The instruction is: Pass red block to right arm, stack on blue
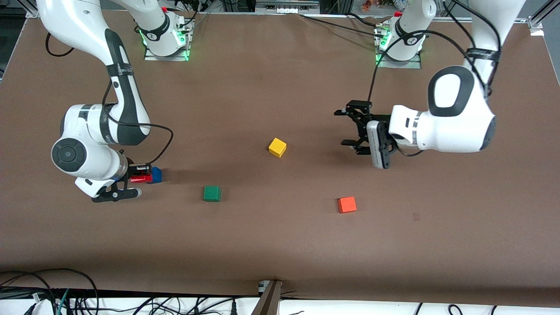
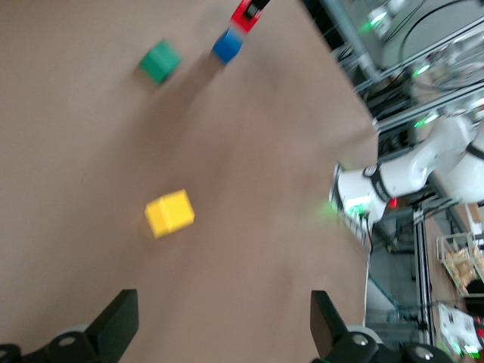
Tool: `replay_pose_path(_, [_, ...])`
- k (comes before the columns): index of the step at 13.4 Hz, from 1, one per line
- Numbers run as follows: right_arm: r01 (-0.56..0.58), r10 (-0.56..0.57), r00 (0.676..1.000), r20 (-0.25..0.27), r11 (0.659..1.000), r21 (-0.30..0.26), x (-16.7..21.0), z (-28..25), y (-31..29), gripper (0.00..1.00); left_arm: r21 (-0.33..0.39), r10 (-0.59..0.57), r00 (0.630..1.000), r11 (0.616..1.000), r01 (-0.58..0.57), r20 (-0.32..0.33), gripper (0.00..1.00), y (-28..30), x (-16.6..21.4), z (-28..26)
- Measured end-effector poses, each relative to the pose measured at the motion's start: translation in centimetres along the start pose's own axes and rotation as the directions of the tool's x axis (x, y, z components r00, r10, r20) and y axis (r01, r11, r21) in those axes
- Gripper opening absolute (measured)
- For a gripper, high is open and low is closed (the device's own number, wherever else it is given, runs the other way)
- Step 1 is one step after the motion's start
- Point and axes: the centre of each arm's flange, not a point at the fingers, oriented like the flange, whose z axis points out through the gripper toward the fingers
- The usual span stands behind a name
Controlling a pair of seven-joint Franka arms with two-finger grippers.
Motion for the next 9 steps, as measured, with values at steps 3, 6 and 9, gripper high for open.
replay_pose_path(3, [-0.003, 0.003, 0.999, -0.039, 1.0, -0.006, -0.3, 1.5, 0.0, 0.57, 0.104, -0.127, 0.981, 0.988, 0.112, 0.149, 1.0, 1.6, -0.5, -5.3])
replay_pose_path(6, [-0.006, 0.005, 0.999, -0.048, 1.0, -0.007, -0.8, 2.9, 0.1, 0.57, 0.327, -0.334, 0.917, 0.91, 0.254, 0.219, 1.0, 3.6, -0.9, -10.5])
replay_pose_path(9, [0.001, -0.001, 0.999, -0.036, 1.0, -0.016, -1.3, 3.6, 0.1, 0.57, 0.508, -0.508, 0.85, 0.773, 0.38, 0.138, 1.0, 5.5, -0.8, -14.2])
